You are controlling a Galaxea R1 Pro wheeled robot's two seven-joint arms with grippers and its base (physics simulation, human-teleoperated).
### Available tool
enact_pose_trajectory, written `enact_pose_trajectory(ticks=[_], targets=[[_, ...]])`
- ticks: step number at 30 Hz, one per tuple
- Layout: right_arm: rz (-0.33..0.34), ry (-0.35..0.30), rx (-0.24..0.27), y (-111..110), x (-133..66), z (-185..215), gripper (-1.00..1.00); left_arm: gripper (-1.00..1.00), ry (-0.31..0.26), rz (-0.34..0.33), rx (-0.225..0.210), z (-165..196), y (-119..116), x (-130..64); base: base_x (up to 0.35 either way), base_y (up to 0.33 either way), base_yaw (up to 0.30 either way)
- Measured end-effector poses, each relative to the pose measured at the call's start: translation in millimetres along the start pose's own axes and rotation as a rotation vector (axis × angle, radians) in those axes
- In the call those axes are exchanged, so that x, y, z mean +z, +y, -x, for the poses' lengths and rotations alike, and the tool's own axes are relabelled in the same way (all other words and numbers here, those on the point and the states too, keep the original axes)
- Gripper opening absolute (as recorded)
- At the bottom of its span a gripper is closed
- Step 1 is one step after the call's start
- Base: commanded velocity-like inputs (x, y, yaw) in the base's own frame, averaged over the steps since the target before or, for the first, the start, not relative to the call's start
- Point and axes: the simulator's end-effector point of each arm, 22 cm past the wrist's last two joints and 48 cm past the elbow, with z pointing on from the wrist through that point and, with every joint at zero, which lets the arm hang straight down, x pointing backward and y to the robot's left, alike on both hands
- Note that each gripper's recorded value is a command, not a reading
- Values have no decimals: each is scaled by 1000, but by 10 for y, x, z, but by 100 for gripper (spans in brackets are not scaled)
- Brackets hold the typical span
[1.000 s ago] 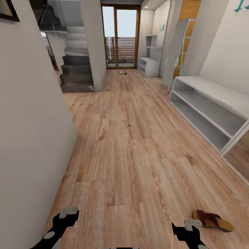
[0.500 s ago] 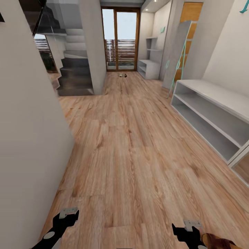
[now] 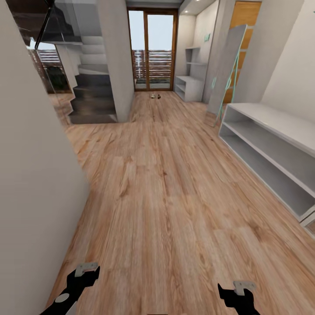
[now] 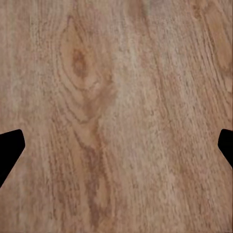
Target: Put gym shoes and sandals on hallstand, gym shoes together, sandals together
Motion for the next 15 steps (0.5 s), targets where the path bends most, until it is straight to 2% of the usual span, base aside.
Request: enact_pose_trajectory(ticks=[3, 7, 15], targets=[[-1, -17, 0, -4, -7, 8, 100, 100, -6, 0, 0, 8, -2, -1, 337, 0, 0], [-5, -85, -1, -25, -50, 27, 100, 100, -37, -1, 2, 22, -7, -19, 337, 0, 0], [-6, -146, -2, -29, -109, 31, 100, 100, -36, -1, 6, -62, -7, -45, 337, 0, 0]])
